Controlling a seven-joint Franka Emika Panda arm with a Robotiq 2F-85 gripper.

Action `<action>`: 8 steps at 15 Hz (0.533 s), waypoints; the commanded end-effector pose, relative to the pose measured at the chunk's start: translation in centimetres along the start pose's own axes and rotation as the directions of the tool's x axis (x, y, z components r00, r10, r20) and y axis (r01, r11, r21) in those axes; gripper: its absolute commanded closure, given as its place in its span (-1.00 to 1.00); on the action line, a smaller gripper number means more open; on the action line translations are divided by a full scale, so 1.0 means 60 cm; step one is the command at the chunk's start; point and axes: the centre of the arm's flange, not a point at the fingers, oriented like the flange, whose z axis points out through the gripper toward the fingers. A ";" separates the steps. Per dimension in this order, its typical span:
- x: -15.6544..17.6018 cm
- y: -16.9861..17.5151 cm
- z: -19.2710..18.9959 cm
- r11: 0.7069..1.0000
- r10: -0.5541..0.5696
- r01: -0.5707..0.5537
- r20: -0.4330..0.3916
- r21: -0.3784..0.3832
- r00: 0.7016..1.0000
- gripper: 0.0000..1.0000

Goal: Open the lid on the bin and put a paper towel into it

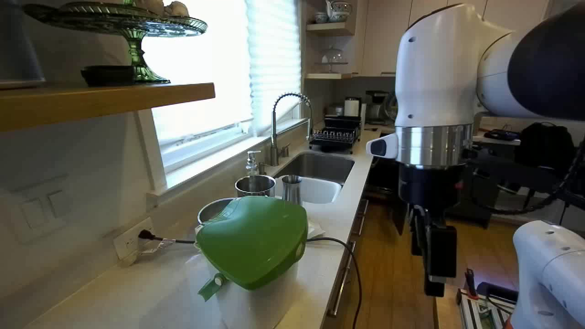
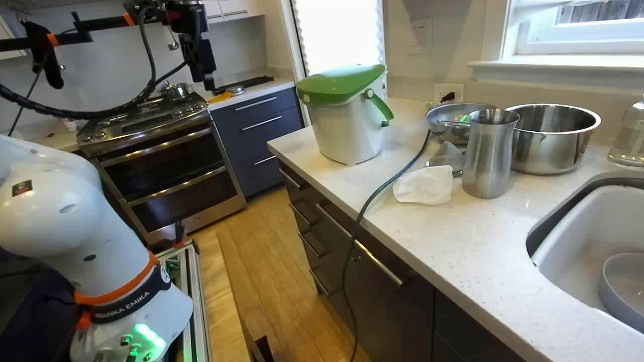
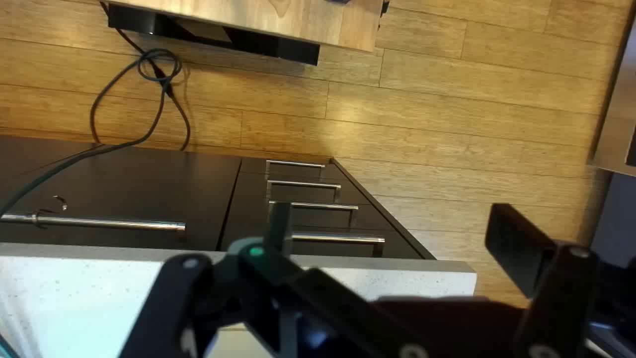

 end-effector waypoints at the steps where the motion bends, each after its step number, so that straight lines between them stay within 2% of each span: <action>1: 0.000 0.000 0.000 1.000 0.000 0.000 0.000 0.000 1.000 -1.00; 7: 0.000 0.000 0.000 1.000 0.000 0.000 0.000 0.000 1.000 -1.00; 8: 0.007 0.004 0.005 1.000 0.014 -0.014 0.000 -0.028 1.000 -1.00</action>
